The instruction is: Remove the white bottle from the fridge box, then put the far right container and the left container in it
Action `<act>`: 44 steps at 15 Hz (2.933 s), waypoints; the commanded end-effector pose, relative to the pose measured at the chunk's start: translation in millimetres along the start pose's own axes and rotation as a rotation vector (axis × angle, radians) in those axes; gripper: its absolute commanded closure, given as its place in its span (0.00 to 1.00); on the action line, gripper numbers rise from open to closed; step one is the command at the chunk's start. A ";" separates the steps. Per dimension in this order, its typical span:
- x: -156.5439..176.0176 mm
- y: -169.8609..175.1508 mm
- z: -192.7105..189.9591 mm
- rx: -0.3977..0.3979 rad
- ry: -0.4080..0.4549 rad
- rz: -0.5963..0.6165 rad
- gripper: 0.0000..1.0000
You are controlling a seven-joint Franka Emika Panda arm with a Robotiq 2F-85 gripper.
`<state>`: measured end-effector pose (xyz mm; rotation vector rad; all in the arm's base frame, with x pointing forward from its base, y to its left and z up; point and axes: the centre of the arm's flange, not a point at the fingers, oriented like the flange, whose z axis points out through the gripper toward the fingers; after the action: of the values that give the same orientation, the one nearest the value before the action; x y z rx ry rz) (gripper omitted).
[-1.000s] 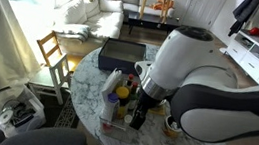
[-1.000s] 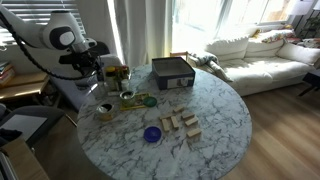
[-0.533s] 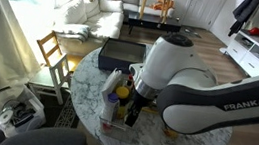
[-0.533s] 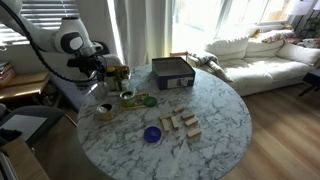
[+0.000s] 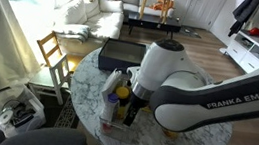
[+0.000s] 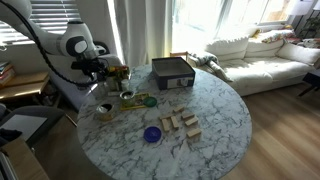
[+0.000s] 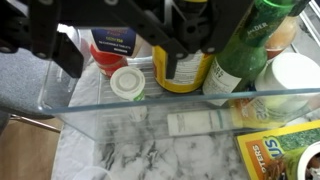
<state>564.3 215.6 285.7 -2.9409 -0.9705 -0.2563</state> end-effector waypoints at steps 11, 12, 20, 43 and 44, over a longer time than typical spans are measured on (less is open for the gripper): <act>5.6 3.6 30.8 0.023 -0.030 0.013 0.61; 5.6 2.8 31.5 0.025 -0.032 0.012 0.75; 12.9 1.6 -28.4 -0.034 0.039 -0.019 0.88; -113.4 63.6 -191.2 -0.238 -0.151 0.244 0.88; -118.7 75.9 -183.7 -0.231 -0.161 0.290 0.88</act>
<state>469.8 103.9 473.6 -3.2461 -0.7276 -0.2296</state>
